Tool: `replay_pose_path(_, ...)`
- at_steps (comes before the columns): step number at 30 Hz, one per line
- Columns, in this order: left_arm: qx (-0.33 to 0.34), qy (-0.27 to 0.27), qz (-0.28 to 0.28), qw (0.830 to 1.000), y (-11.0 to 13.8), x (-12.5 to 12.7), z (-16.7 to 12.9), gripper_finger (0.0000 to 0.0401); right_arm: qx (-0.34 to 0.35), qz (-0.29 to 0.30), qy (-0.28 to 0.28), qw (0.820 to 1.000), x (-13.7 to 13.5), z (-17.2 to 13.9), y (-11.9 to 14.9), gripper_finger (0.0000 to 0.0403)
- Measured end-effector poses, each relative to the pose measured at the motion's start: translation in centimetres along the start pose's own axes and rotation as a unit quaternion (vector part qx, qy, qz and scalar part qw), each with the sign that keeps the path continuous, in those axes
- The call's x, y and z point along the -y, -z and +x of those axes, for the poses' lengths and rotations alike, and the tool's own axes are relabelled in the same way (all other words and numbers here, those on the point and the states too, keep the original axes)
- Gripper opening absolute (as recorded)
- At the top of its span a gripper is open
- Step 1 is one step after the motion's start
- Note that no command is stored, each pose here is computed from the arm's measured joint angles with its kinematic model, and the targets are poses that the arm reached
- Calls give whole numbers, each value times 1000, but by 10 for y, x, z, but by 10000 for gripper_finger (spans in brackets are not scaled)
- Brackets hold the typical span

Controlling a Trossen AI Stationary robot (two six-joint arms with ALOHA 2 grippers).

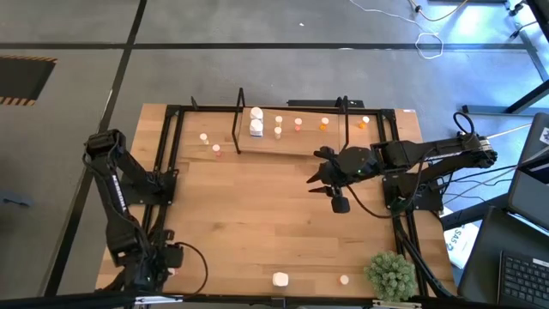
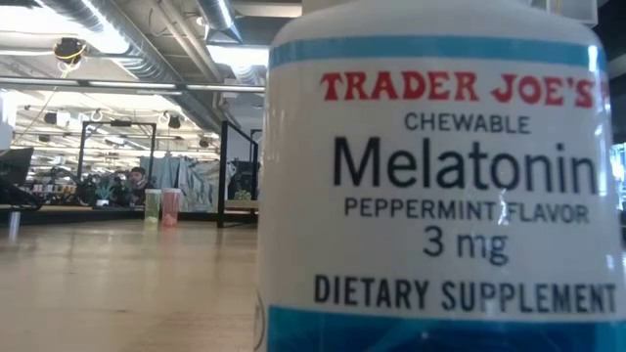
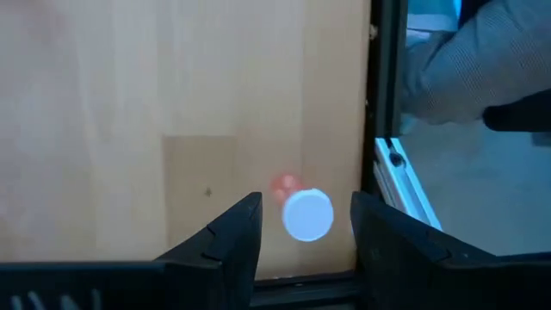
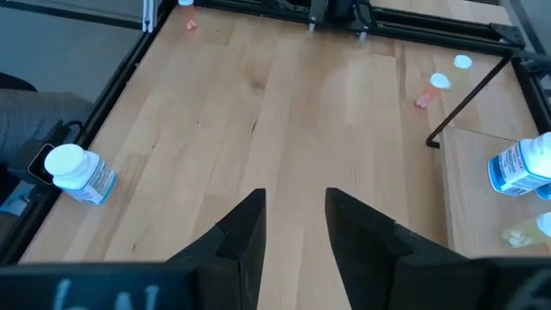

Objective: Pick and place medicine bottles onto shelf by color
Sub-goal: Put the bottom red pill bottle on the shelf aligned with the other red pill bottle

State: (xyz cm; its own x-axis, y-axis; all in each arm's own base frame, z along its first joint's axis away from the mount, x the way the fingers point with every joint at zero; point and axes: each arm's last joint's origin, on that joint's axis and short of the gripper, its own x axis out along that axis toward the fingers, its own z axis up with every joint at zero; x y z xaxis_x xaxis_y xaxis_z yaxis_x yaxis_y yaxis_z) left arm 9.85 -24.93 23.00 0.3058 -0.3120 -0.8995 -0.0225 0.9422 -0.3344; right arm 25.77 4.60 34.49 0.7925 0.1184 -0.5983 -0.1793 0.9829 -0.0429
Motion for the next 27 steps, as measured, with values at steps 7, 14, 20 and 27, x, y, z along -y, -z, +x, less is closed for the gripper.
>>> replay_pose_path(7, -8, 9, -2, 1000, 2, -2, 5, 170, 1, 2, 0, 1000, 0, 0, 0, 125)
replay_pose_path(14, -16, 7, -1, 1000, 3, -3, 5, 170, 0, 2, 0, 1000, 0, 0, 0, 125)
replay_pose_path(20, -18, 2, -14, 1000, 3, -4, 5, 170, 0, 2, 0, 1000, 0, 0, 0, 125)
replay_pose_path(27, -13, -5, -14, 1000, 3, -5, 5, 170, 0, 2, 0, 1000, 0, 0, 0, 125)
